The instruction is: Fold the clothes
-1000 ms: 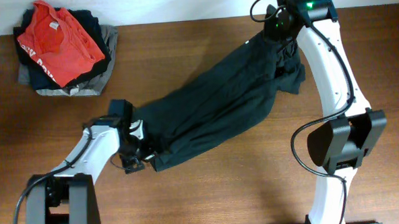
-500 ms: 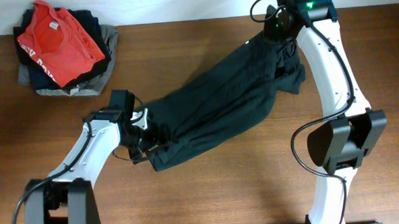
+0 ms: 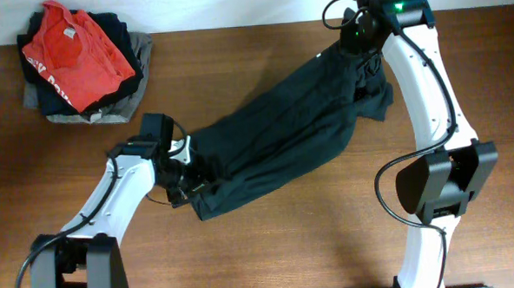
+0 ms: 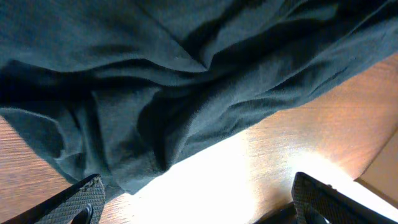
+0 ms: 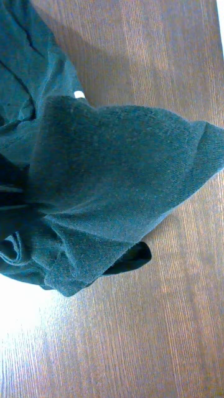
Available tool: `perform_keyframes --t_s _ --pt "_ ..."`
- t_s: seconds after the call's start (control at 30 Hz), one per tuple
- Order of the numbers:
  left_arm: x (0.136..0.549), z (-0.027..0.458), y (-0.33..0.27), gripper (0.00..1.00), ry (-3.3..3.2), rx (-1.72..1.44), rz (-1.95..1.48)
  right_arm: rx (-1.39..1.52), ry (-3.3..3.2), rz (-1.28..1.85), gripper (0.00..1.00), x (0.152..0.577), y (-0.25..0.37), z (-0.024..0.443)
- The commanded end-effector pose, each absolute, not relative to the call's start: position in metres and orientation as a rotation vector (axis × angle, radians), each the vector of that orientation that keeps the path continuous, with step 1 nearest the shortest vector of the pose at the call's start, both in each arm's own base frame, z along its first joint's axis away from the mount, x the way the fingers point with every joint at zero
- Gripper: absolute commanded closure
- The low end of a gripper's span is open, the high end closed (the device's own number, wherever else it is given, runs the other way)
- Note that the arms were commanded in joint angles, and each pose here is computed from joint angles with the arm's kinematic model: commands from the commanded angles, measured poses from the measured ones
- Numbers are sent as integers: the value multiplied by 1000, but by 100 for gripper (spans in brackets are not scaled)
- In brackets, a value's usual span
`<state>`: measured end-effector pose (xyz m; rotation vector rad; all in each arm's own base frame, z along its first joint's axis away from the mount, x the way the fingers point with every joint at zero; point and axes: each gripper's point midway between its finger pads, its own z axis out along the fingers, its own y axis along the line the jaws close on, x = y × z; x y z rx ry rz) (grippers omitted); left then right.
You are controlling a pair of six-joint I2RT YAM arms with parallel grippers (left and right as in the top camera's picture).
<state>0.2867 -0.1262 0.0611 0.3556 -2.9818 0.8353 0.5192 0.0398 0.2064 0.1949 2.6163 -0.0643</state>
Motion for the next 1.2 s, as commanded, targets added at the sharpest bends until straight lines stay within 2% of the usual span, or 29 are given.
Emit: perform_keyframes --t_s 0.0,0.4,0.97,1.1,1.17 --pt "286 57 -136 4 -2978 302 817 207 2572 -82 96 518 39 225" --pt "275 34 -144 4 -2928 254 733 207 2578 -85 96 517 39 224" --pt "274 31 -135 5 -2954 262 646 205 2604 -93 96 520 39 210" --pt "279 31 -136 5 -2973 256 660 205 2607 -94 96 520 39 209" --pt "281 31 -136 9 -2977 254 663 206 2607 -93 96 520 39 209"
